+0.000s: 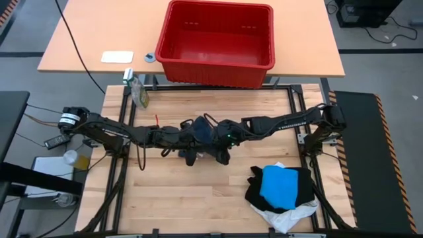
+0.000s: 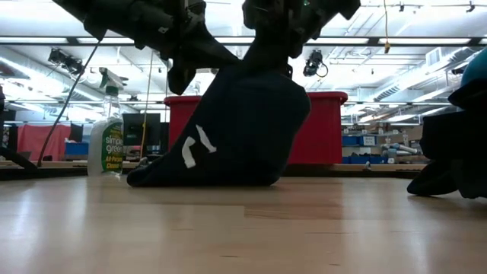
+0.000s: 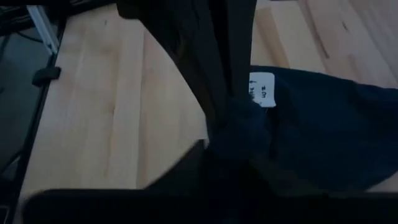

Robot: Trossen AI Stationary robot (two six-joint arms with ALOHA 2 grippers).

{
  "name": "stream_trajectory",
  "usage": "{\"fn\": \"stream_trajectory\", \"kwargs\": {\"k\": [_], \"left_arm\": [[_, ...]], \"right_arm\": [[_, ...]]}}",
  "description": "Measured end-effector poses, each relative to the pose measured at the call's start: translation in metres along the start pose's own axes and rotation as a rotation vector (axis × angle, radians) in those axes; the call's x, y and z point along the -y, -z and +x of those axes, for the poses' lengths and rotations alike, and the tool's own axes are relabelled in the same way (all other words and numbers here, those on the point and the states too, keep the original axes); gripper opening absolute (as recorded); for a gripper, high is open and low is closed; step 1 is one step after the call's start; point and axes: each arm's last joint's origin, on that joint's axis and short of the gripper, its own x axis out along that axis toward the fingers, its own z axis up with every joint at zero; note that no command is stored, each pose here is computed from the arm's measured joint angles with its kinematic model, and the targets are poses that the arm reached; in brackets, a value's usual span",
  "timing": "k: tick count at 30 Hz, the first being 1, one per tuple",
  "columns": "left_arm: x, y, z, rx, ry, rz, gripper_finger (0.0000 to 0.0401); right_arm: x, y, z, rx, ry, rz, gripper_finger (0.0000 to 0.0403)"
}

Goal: Fold laundry
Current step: Fold the dark blue shorts

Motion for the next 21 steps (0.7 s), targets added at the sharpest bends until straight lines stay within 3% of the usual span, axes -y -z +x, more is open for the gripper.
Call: {"fn": "stream_trajectory", "kwargs": {"k": [3,8,14,17,21], "left_arm": [[0.0,0.0,0.0,-0.003,-0.002,-0.002,0.0014],[-0.005,0.004,-0.003,-0.064,-0.046,-0.009,0.0105],[-0.009,0.005,-0.014,-0.131,-0.087,0.006,0.0233],[-0.008,0.013,-0.026,-0.243,-0.121,0.07,0.0263],[-0.008,0.038,-0.034,-0.436,-0.215,0.222,0.0271]], "right_arm": [[0.005,-0.001,-0.001,-0.011,-0.029,0.01,0.002],[0.014,-0.002,-0.002,-0.02,-0.028,0.056,0.0031],[0.018,-0.005,-0.004,-0.035,-0.061,0.094,0.0016],[0.017,-0.012,-0.009,-0.015,-0.043,0.092,0.0016],[0.021,-0.017,-0.012,0.004,-0.043,0.122,0.0016]]}}
